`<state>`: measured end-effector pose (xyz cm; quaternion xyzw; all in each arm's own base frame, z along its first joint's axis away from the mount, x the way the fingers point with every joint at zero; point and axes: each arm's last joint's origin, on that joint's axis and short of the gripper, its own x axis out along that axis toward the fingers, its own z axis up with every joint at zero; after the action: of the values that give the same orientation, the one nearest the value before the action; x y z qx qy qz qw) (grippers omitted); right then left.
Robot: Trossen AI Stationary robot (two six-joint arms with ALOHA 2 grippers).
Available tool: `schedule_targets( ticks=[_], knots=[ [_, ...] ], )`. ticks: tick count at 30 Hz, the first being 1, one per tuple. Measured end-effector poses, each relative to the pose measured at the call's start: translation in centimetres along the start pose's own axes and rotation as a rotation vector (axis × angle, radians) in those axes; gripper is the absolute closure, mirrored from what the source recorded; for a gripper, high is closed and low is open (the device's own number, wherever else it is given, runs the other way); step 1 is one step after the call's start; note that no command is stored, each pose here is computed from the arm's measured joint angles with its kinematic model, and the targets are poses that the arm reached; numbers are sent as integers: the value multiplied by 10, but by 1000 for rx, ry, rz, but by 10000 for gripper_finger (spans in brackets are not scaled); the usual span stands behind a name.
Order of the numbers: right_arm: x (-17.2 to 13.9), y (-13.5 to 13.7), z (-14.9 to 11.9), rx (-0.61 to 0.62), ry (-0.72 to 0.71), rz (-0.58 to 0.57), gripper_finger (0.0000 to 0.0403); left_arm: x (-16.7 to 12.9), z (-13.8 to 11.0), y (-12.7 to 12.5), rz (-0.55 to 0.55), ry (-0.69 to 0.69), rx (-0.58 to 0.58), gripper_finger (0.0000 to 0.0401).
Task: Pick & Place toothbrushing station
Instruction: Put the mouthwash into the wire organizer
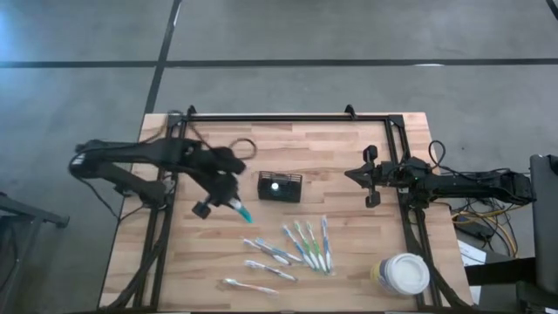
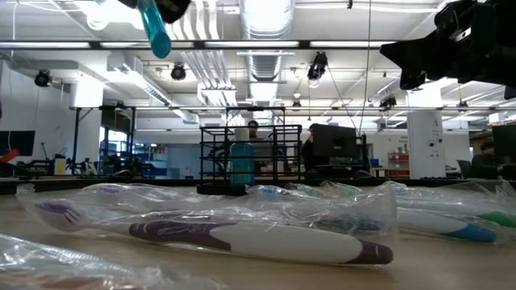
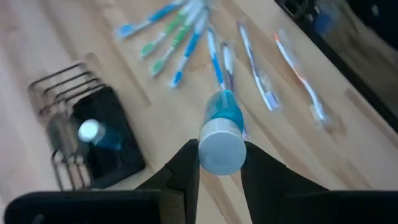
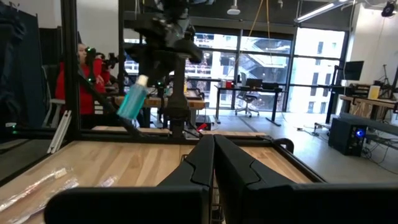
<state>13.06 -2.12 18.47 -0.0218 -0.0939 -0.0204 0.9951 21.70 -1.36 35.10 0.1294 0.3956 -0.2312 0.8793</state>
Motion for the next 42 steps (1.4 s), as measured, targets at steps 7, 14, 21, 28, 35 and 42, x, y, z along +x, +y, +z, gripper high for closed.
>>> schedule_targets(
  ticks=[7, 14, 21, 28, 35, 42],
  knots=[
    [0, 0, 0, 1, 2, 0, 394, -21, -43, -18, 149, -196, -186, 305],
    [0, 0, -1, 4, 5, 0, 394, -26, -63, -30, 168, -305, -361, 305],
    [3, 0, -6, 28, 48, 0, 394, -19, -77, -31, 250, -394, -447, 305],
    [4, -1, -7, 23, 50, 0, 394, 0, -96, -32, 270, -471, -478, 305],
    [4, -1, -8, 25, 53, 1, 394, 30, -122, -34, 268, -575, -506, 305],
    [4, -1, -8, 42, 58, 0, 394, 34, -132, -37, 265, -599, -519, 305]
  ],
)
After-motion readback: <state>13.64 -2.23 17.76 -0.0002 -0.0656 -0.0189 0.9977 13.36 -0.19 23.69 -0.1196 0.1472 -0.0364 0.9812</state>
